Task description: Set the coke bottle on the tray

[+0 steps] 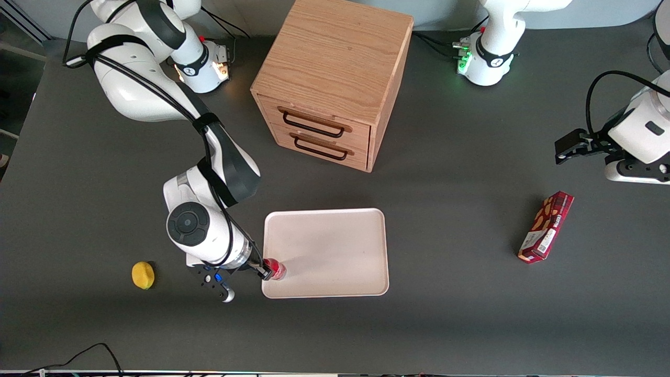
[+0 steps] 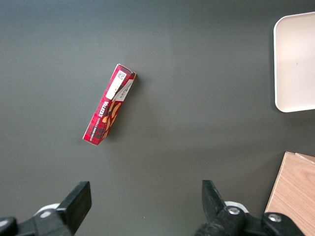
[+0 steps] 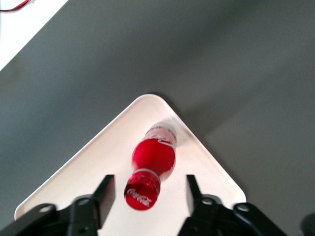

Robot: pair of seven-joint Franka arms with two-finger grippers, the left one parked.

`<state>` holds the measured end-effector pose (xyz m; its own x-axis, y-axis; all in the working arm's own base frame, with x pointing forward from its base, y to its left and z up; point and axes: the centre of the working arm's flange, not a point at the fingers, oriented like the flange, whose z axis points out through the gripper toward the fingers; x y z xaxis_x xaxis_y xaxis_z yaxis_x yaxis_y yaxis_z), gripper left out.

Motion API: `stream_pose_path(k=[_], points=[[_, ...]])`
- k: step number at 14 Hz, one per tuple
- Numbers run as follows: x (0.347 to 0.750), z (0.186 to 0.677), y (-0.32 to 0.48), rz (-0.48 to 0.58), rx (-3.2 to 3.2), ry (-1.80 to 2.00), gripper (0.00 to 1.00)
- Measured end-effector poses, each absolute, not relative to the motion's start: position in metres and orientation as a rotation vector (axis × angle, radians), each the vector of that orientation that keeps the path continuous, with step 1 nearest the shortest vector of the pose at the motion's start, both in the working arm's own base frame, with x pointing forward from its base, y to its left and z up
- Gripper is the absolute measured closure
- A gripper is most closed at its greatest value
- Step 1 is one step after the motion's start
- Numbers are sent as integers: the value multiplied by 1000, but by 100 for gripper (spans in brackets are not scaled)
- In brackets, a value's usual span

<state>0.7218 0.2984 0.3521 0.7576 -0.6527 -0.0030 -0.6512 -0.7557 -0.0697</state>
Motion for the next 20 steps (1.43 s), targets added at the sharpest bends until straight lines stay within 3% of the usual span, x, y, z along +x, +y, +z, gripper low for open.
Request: stream_pose_path(k=[2, 3, 7, 10, 15, 18, 20], points=[[718, 384, 291, -28, -2913, 1049, 6], [710, 416, 285, -18, -2957, 983, 0], [650, 565, 231, 4, -3142, 656, 0], [597, 627, 178, 35, -3189, 473, 0], [524, 624, 50, 69, -3191, 404, 0], [484, 597, 51, 41, -3190, 393, 0], [477, 606, 59, 31, -3109, 420, 0]])
